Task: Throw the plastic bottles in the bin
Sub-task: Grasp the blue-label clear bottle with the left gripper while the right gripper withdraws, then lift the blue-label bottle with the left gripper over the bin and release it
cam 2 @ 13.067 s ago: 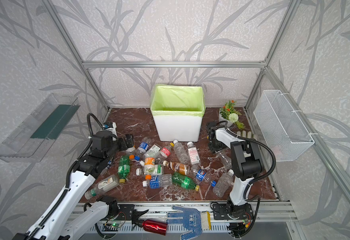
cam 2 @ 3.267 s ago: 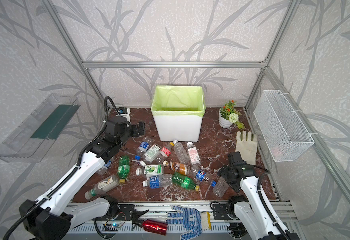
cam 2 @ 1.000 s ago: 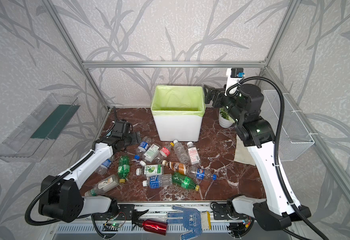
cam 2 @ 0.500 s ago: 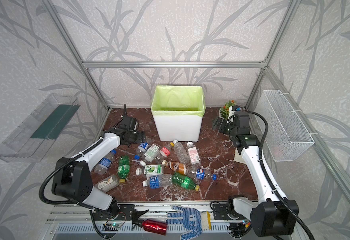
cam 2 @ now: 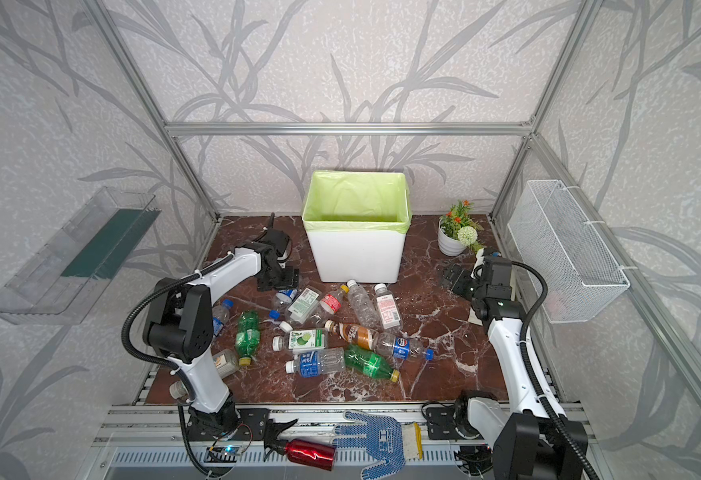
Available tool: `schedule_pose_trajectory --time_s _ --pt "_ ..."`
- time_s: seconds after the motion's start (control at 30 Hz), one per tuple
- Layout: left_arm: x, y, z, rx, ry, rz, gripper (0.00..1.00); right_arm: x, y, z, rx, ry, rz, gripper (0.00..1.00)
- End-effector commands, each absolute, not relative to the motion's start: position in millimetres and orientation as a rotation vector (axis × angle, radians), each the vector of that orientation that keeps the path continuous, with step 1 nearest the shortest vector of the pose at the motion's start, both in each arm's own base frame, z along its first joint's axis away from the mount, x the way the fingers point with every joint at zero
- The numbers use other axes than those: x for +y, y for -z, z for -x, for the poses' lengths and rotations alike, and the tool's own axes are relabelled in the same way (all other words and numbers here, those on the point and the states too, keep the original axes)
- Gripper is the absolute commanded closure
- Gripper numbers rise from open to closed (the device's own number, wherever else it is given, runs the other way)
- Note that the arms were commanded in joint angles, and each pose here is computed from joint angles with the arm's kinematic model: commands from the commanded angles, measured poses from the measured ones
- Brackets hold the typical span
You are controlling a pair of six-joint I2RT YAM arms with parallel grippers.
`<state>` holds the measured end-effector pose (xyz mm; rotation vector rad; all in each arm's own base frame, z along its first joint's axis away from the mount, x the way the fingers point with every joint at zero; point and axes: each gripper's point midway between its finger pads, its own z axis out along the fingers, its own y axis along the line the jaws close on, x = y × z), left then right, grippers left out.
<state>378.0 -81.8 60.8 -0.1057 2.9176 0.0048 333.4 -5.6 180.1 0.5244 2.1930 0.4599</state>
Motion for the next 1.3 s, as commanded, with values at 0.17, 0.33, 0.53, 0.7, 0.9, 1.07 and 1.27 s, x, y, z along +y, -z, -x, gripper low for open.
schedule_pose_trajectory --time_s 0.17,0.33,0.53,0.7,0.9,1.07,1.27 --pt "-73.0 -48.2 -374.8 2.994 -0.118 0.115 0.20 -7.6 -170.4 -341.2 2.162 -0.552 -0.557 0.01" --pt "-74.8 -40.7 -380.3 3.014 -0.108 0.116 0.32 -10.2 -169.4 -343.4 2.156 -0.561 -0.568 0.01" --pt "-76.9 -64.7 -393.0 2.928 -0.015 0.167 0.54 -14.8 -169.7 -341.3 2.151 -0.562 -0.579 0.01" --pt "-58.5 -195.3 -421.2 2.551 0.031 0.284 0.61 -20.4 -172.3 -337.2 2.136 -0.555 -0.590 0.01" --pt "-40.2 -427.9 -417.3 1.819 0.160 0.299 0.60 -23.2 -174.3 -335.5 2.112 -0.564 -0.617 0.01" --pt "-81.3 -521.1 -416.6 1.544 0.446 0.190 0.58 -20.6 -177.1 -335.5 2.093 -0.598 -0.627 0.01" --pt "-229.1 -468.9 -469.1 1.867 0.510 -0.177 0.26 -12.2 -185.7 -337.4 2.066 -0.673 -0.614 0.01"
